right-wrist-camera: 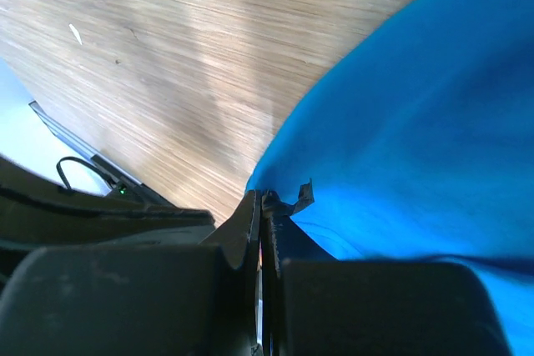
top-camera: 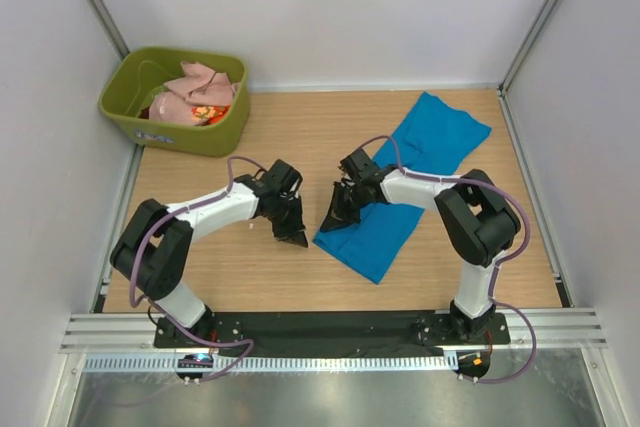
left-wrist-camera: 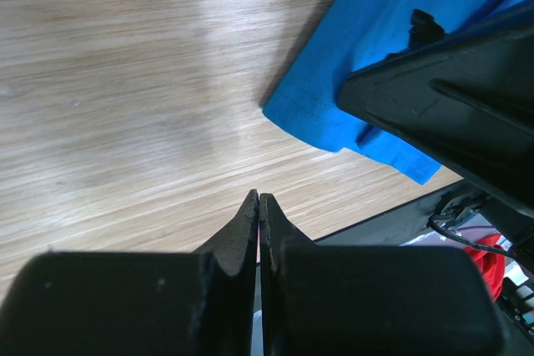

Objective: Fold and stack the t-shirts
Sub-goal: Fold the tshirt

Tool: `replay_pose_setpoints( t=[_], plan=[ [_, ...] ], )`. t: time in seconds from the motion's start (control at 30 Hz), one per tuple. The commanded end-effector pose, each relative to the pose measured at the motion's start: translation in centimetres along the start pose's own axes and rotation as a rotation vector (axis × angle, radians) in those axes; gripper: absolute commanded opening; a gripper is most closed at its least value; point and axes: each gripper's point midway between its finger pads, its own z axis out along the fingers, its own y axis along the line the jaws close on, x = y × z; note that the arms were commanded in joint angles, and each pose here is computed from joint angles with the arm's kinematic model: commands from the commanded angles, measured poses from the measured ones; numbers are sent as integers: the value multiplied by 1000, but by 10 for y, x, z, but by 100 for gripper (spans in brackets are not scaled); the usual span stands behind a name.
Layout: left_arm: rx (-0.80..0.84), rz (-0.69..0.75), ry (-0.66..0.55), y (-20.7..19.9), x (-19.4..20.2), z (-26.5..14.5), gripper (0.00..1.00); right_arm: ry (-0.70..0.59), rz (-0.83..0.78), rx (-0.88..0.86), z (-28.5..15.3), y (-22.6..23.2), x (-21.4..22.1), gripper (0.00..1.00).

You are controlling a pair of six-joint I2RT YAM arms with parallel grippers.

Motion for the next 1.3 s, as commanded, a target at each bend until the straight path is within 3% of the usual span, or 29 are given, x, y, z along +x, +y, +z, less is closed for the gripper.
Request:
replay_pose_setpoints(
  t=[0.0,0.4,0.63,0.73,0.83,1.03,1.27],
  plan=[
    [-5,4,-45,1,-4,-14,0,19,0,-32,8,7,6,1],
    [-9,75,-101,-8,-21,-36,4,38,-52,-12,16,5,2,1],
    [-22,159,-130,-15,-40,-33,37,-103,-113,137,-48,-8,-20,2],
    [-21,195,-114,-21,-49,-24,48,-202,-87,215,-84,-30,-44,9],
    [-32,227,-98,-24,-60,-12,55,-313,-74,361,-119,-61,-77,23],
    [-65,282,-27,-18,-65,15,57,-538,-28,673,-184,-105,-160,48],
    [-47,323,24,-21,-65,31,58,-723,72,784,-222,-141,-262,72]
  ],
)
